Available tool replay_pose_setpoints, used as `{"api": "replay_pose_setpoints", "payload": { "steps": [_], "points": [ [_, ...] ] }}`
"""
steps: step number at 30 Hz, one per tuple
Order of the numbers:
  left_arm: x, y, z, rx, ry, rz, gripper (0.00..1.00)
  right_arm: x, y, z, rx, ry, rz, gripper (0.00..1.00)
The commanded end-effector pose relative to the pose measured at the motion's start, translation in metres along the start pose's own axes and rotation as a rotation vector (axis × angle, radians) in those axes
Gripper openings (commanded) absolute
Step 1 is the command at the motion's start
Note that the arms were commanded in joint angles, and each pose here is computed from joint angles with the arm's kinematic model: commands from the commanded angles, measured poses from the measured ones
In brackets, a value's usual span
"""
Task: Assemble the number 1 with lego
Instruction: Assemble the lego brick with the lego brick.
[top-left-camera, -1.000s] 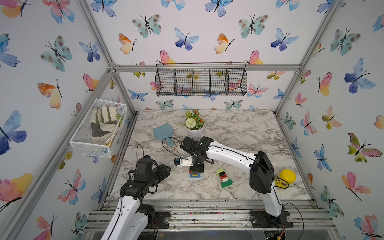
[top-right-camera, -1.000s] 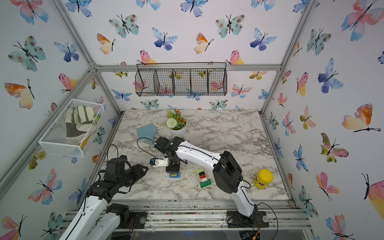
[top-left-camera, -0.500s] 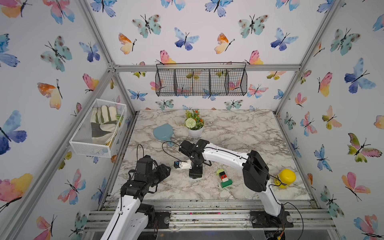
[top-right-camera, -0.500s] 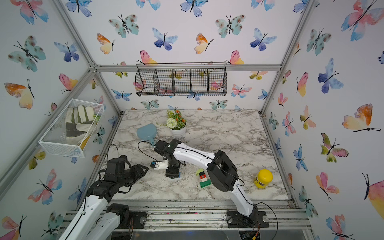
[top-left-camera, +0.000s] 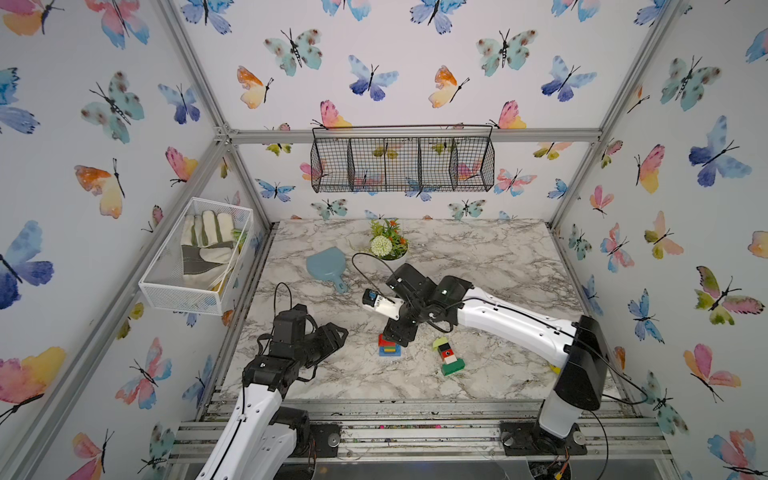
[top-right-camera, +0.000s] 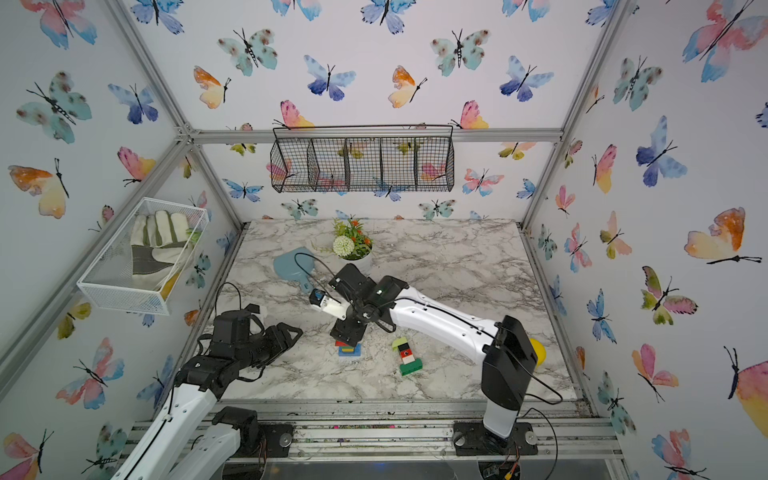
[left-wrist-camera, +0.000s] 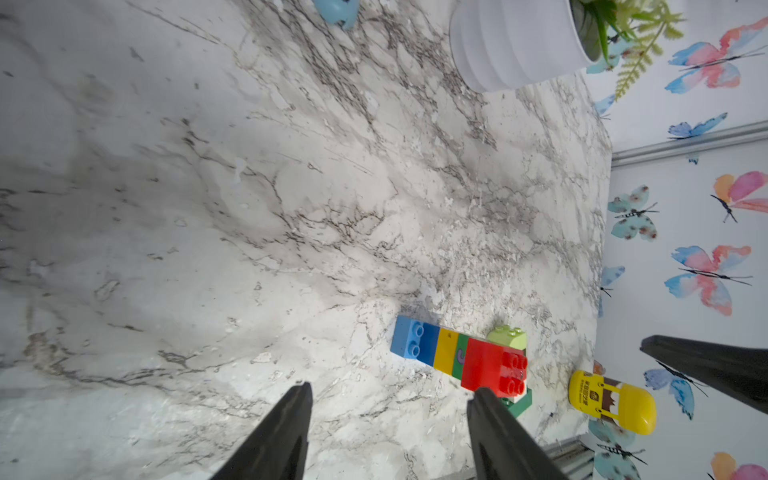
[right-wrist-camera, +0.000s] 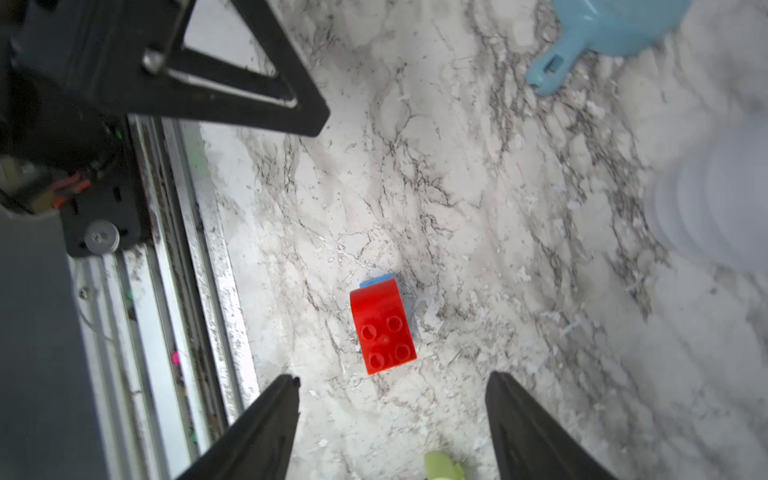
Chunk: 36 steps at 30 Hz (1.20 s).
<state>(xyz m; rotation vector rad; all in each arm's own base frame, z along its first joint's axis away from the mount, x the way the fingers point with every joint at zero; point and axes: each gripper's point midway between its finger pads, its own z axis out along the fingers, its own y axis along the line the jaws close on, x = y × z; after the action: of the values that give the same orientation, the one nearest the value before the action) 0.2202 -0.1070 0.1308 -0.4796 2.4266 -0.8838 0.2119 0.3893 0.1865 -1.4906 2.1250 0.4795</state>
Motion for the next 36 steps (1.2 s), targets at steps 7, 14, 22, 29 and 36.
{"api": "replay_pose_setpoints", "payload": {
  "steps": [7, 14, 22, 29, 36],
  "points": [
    [0.02, -0.05, 0.019, 0.18, 0.138, 0.091, 0.71, 0.014, 0.0, 0.009, -0.067, -0.114, 0.8, 0.43],
    [0.035, -0.059, 0.043, 0.18, 0.202, 0.113, 0.69, 0.028, 0.001, 0.03, -0.083, -0.054, 0.839, 0.46],
    [0.039, -0.056, 0.061, 0.165, 0.238, 0.112, 0.64, 0.04, -0.005, 0.045, -0.045, 0.007, 0.87, 0.39],
    [0.041, -0.059, 0.068, 0.172, 0.256, 0.12, 0.64, 0.04, -0.014, 0.052, -0.036, 0.006, 0.883, 0.38],
    [0.046, -0.053, 0.074, 0.155, 0.278, 0.115, 0.61, 0.041, -0.015, 0.061, -0.044, 0.03, 0.888, 0.36]
  ]
}}
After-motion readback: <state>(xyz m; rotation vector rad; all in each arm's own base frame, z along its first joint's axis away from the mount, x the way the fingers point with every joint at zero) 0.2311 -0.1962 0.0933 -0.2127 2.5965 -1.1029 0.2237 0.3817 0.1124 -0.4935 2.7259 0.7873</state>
